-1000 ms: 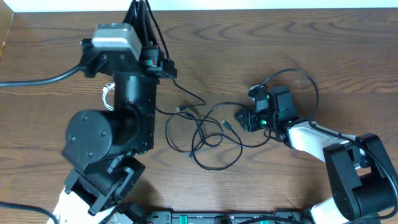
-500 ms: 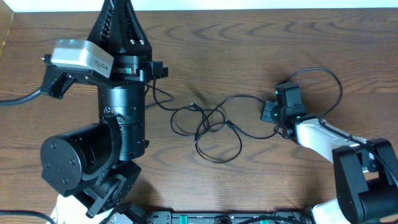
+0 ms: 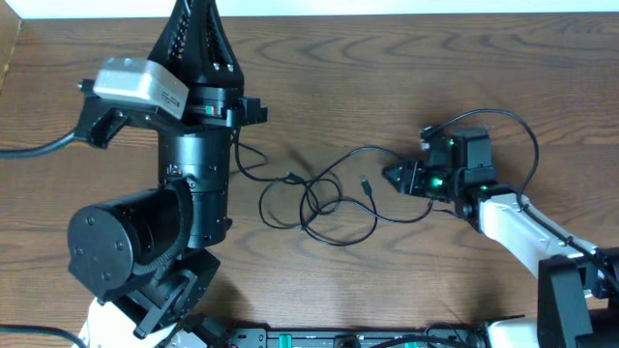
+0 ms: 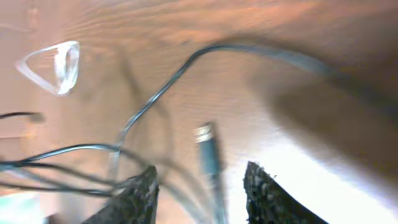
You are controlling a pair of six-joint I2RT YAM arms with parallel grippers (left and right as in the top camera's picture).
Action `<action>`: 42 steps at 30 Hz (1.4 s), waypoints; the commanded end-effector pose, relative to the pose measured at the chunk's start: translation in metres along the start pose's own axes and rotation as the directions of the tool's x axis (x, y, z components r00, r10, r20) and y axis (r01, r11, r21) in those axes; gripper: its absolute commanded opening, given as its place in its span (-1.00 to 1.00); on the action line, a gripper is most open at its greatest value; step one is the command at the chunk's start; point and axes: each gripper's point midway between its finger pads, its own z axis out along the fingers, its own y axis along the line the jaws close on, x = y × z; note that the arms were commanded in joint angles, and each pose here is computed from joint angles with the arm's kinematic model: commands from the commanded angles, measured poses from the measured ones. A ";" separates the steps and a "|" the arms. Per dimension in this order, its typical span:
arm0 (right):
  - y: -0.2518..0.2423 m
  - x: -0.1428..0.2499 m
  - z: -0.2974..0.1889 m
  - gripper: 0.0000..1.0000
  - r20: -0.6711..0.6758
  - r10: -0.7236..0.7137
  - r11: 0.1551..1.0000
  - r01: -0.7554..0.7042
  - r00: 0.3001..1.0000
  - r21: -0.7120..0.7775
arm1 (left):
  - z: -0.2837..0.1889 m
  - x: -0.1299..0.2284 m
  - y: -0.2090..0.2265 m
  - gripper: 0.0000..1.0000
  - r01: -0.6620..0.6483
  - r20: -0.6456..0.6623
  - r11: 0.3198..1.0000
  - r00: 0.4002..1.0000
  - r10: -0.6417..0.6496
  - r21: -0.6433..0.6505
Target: Untangle cables
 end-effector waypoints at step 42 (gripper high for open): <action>-0.060 0.088 0.060 -0.98 0.529 0.755 0.312 -0.922 0.387 0.229 | 0.003 0.019 -0.004 -0.85 -0.043 -0.073 0.999 0.996 0.044 0.018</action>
